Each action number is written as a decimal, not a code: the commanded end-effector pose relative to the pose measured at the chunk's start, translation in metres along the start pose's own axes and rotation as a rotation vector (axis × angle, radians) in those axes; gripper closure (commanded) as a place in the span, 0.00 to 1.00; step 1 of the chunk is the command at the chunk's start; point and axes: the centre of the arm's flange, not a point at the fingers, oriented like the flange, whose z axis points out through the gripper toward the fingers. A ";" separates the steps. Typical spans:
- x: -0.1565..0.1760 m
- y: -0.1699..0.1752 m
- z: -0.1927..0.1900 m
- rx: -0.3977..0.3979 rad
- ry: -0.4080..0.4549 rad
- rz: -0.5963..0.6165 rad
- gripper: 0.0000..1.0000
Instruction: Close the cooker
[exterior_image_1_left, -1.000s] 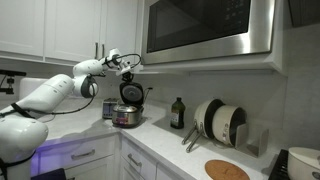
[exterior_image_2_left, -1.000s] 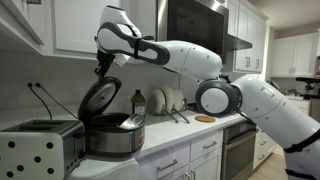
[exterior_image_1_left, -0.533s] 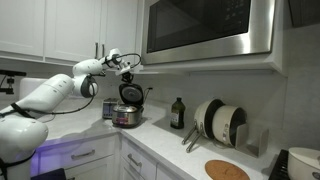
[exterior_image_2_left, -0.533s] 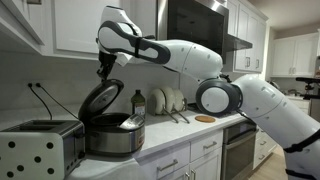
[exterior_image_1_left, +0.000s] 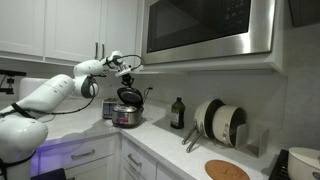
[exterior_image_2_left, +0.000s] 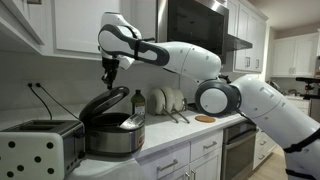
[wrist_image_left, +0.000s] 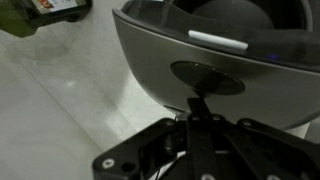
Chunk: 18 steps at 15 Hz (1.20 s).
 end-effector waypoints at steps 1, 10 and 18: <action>0.023 0.014 0.006 0.037 -0.055 0.020 1.00; 0.006 0.012 0.025 0.107 -0.106 0.084 1.00; -0.012 0.005 0.049 0.179 -0.178 0.157 1.00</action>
